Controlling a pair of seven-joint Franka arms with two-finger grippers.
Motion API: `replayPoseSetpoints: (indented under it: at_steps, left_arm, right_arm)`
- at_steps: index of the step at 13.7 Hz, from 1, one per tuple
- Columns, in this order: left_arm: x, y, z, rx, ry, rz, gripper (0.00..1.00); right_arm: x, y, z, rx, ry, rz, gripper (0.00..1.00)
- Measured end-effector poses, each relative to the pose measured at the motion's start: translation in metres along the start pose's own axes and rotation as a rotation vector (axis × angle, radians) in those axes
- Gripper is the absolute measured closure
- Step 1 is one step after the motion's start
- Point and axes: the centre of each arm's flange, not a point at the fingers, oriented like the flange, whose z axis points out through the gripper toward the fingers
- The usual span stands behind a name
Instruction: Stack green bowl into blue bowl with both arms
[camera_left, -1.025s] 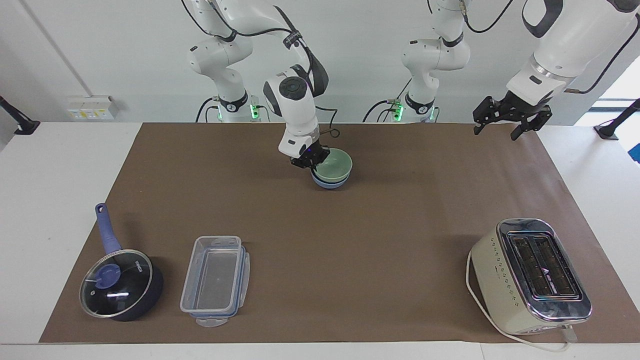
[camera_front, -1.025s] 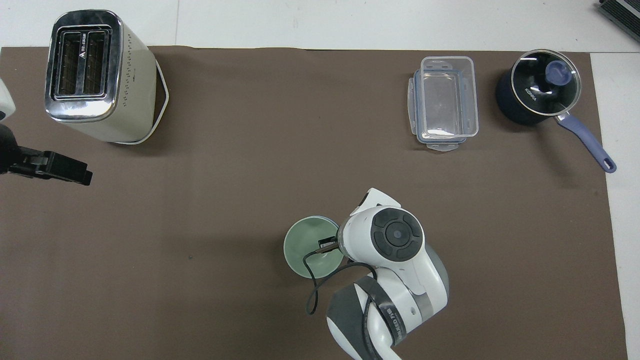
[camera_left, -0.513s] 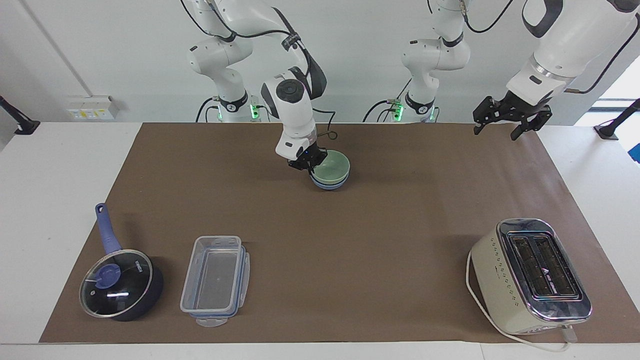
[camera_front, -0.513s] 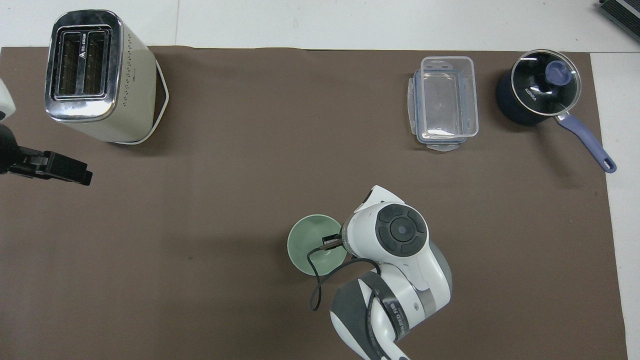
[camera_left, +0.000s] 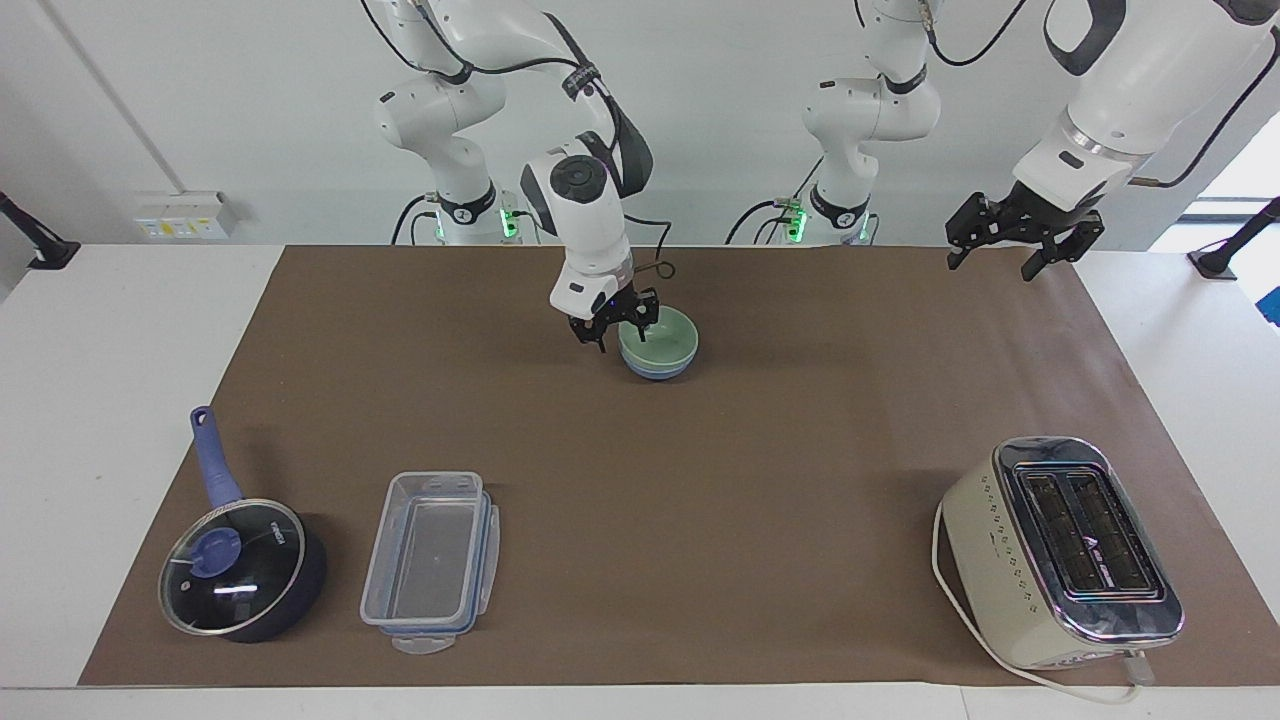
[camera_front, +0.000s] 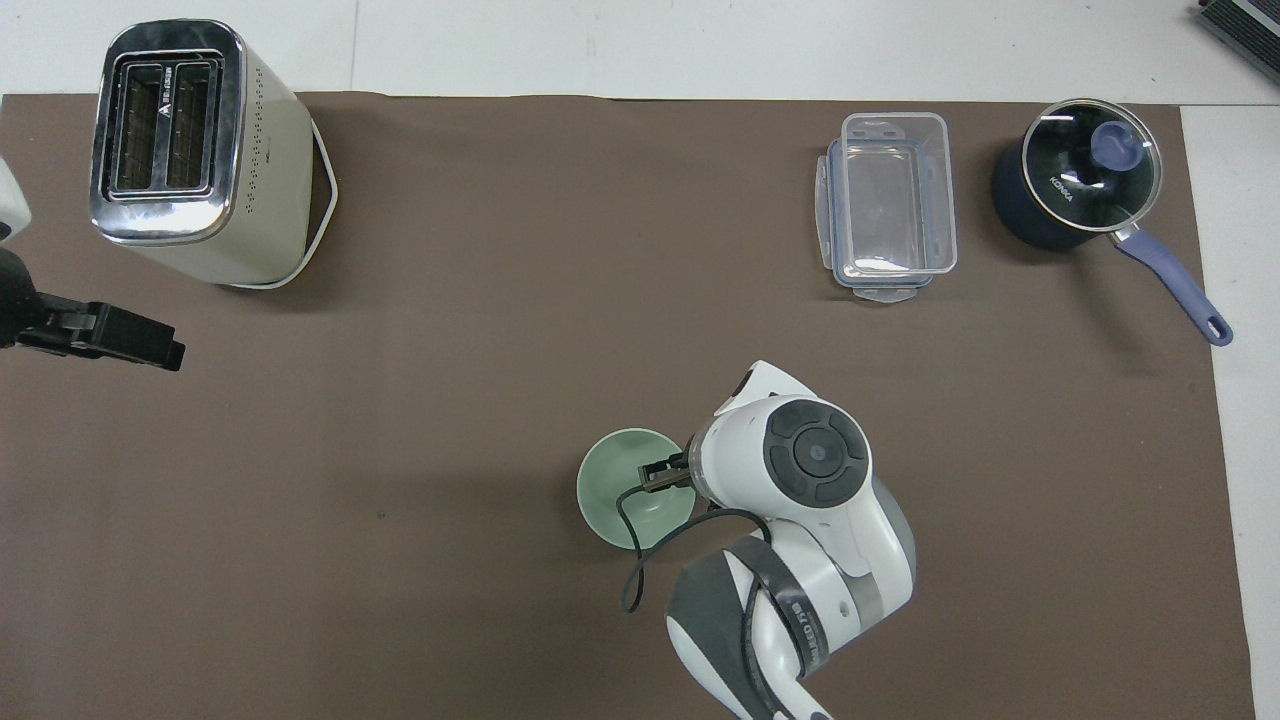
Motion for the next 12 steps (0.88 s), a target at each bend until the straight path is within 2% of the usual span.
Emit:
replayPoseSetpoints:
  at_steps: [1, 2, 4, 6, 9, 12]
  left_arm:
    - [0.000, 0.000, 0.000, 0.000, 0.000, 0.000, 0.00]
    - [0.000, 0.000, 0.000, 0.000, 0.000, 0.000, 0.00]
    - [0.000, 0.000, 0.000, 0.000, 0.000, 0.000, 0.00]
    - [0.000, 0.000, 0.000, 0.000, 0.000, 0.000, 0.00]
    - [0.000, -0.001, 0.000, 0.000, 0.001, -0.002, 0.00]
    - [-0.001, -0.002, -0.001, 0.000, 0.001, -0.004, 0.00]
  right_arm:
    - [0.007, 0.011, -0.019, 0.007, 0.013, 0.023, 0.04]
    - [0.012, 0.025, -0.039, 0.015, 0.029, 0.049, 0.00]
    - [0.021, 0.055, -0.078, 0.019, 0.067, 0.098, 0.00]
    - [0.031, 0.085, -0.113, -0.029, 0.097, 0.115, 0.00]
    - [0.043, 0.129, -0.181, -0.069, 0.085, 0.183, 0.00]
    - [0.042, 0.177, -0.245, -0.086, 0.074, 0.272, 0.00]
